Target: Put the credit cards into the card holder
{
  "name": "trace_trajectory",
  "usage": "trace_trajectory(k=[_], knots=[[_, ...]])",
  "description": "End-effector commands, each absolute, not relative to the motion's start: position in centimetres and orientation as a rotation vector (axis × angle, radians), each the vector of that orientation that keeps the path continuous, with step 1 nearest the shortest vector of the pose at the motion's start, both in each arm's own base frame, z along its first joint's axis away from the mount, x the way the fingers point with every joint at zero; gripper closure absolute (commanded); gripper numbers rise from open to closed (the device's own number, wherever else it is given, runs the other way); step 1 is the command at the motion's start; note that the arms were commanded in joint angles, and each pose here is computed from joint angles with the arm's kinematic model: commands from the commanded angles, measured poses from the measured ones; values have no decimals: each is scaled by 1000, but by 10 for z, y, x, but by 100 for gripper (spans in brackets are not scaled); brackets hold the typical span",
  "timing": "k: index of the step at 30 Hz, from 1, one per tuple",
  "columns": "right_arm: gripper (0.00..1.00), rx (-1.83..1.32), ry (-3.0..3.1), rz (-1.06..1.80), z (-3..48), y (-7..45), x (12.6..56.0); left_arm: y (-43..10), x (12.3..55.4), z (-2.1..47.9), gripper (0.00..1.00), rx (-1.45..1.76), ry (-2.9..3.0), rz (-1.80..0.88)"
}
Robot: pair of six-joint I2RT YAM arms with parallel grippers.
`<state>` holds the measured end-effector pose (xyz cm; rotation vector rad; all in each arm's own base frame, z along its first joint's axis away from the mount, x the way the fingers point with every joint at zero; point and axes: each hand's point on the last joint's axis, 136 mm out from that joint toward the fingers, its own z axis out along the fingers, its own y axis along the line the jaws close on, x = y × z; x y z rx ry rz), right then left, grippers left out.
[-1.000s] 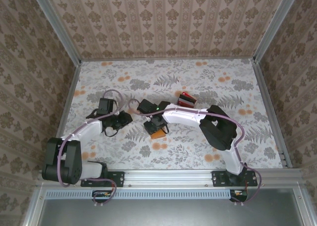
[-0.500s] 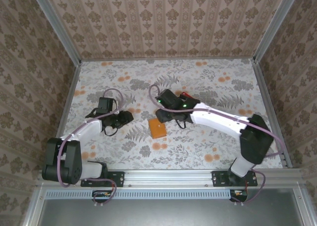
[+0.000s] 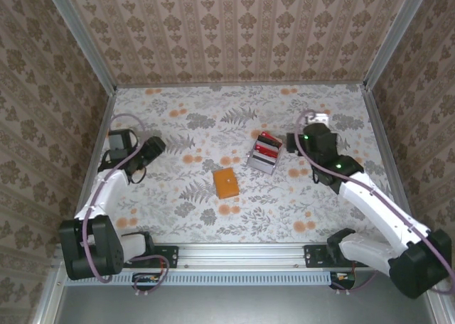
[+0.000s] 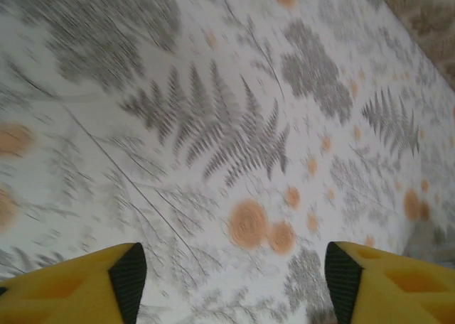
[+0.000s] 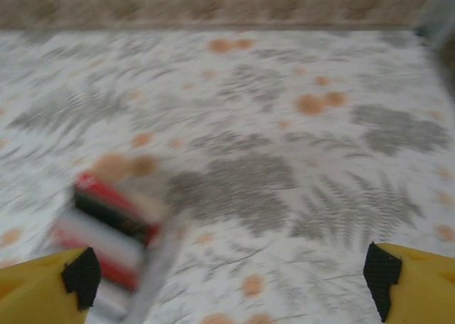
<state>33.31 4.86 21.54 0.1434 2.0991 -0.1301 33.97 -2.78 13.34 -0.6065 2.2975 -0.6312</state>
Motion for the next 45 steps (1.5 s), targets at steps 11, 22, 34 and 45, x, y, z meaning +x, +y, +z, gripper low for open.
trace_trajectory(k=[11,22,34,45], knots=[[0,455,1939,-442,140,-61,334,59,340,109,0,-858,2181,-326],[0,367,1841,-338,134,-45,364,55,367,131,0,-452,2082,155],[0,266,1841,-311,121,-33,383,42,383,122,0,-181,1922,263],[0,208,1897,-253,112,-25,394,10,396,96,0,3,1927,178]])
